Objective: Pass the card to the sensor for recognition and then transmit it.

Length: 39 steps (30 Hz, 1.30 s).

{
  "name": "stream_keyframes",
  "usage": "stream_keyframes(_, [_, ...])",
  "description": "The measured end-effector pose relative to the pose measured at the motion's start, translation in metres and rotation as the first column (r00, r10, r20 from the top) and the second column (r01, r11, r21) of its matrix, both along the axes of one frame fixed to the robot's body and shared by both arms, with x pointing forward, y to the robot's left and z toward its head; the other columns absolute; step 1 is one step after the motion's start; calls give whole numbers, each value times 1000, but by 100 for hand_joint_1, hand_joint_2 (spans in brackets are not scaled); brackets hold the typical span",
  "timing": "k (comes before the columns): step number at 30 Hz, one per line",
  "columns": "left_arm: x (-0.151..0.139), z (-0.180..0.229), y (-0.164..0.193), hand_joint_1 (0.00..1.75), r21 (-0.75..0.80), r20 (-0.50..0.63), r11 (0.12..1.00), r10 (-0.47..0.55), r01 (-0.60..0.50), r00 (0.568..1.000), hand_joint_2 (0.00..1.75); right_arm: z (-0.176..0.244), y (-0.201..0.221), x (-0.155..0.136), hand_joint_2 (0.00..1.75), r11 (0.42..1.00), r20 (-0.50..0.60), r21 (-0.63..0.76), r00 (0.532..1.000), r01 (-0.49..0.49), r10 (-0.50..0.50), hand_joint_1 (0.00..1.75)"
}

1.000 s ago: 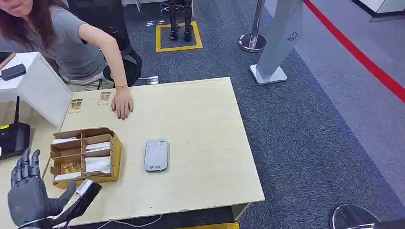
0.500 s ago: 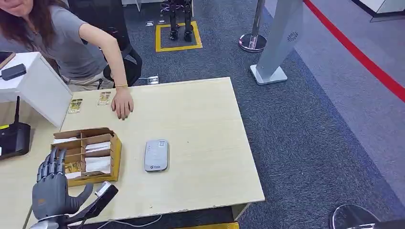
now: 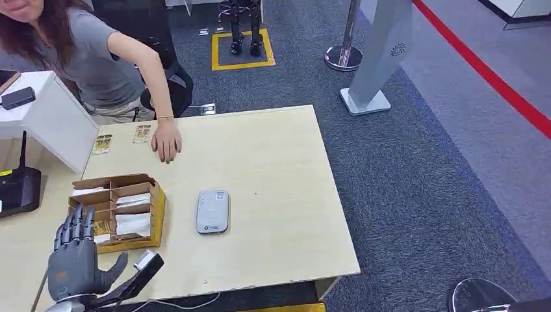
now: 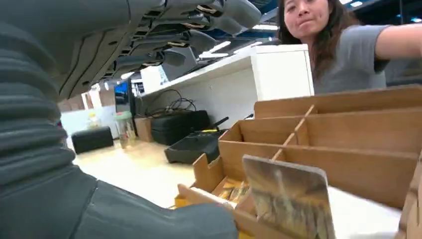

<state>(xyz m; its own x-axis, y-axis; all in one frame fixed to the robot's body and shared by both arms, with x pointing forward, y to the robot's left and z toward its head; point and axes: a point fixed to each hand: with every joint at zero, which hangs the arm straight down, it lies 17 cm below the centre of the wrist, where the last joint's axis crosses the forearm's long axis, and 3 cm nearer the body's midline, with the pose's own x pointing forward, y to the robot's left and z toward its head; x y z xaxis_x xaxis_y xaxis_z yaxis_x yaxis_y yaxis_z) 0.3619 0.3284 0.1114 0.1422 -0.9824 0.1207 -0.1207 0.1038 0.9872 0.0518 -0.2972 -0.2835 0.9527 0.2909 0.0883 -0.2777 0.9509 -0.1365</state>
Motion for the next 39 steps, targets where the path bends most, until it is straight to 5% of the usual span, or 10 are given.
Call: stream_keyframes(39, [10,-16,-8,0,216,-113,976,40,-15,993,175,1,-1,11,0,1000,23,-8,1000,5,-4,0])
